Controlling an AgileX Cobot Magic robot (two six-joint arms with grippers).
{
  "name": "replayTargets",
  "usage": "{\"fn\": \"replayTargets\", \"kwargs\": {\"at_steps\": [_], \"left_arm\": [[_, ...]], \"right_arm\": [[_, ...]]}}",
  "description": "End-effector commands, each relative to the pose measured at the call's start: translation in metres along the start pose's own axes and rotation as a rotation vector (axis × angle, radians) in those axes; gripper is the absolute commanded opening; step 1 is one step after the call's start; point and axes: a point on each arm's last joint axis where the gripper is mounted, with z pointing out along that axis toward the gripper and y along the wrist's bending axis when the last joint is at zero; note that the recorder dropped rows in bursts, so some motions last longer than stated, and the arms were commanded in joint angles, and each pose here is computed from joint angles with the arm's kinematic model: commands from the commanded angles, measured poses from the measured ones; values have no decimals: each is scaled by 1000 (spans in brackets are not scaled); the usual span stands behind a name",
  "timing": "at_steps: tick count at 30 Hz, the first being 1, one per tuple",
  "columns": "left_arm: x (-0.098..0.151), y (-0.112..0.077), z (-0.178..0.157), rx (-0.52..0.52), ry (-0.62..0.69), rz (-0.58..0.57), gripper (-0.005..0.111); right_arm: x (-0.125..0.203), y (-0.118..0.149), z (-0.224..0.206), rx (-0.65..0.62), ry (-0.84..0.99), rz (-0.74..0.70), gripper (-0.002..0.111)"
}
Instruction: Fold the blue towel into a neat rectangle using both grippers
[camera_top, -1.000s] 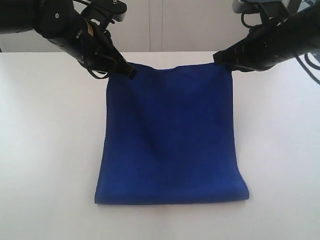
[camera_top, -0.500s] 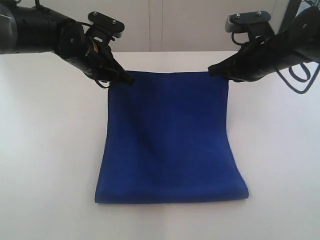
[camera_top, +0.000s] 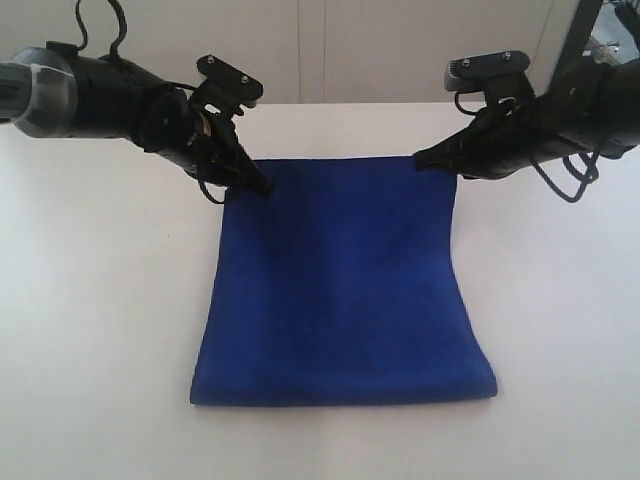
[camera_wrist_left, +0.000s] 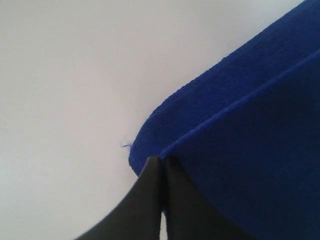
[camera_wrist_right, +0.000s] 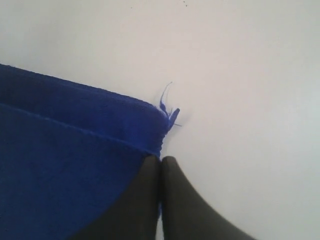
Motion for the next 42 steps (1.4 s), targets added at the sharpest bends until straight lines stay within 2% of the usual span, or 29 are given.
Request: {"fn": "replayTargets", "kwargs": {"at_steps": [1,8,15,26,33,42], "left_arm": [[-2,3,0,-18,-11,47,0],[-2,6,0,-44,-8,121,0],[3,12,7,-52,-8,120,0],[8,8,24,-35,-33,126,0],[8,8,24,-38,-31,188,0],[10,12,26,-44,-32,212,0]], "right_arm": [[-1,-3,5,18,-17,-28,0],[-9,-3,5,23,-43,-41,0],[-7,-4,8,25,-39,-41,0],[2,-8,27,60,-45,-36,0],[5,0,39,50,-37,-50,0],[6,3,46,71,-67,-59,0]]}}
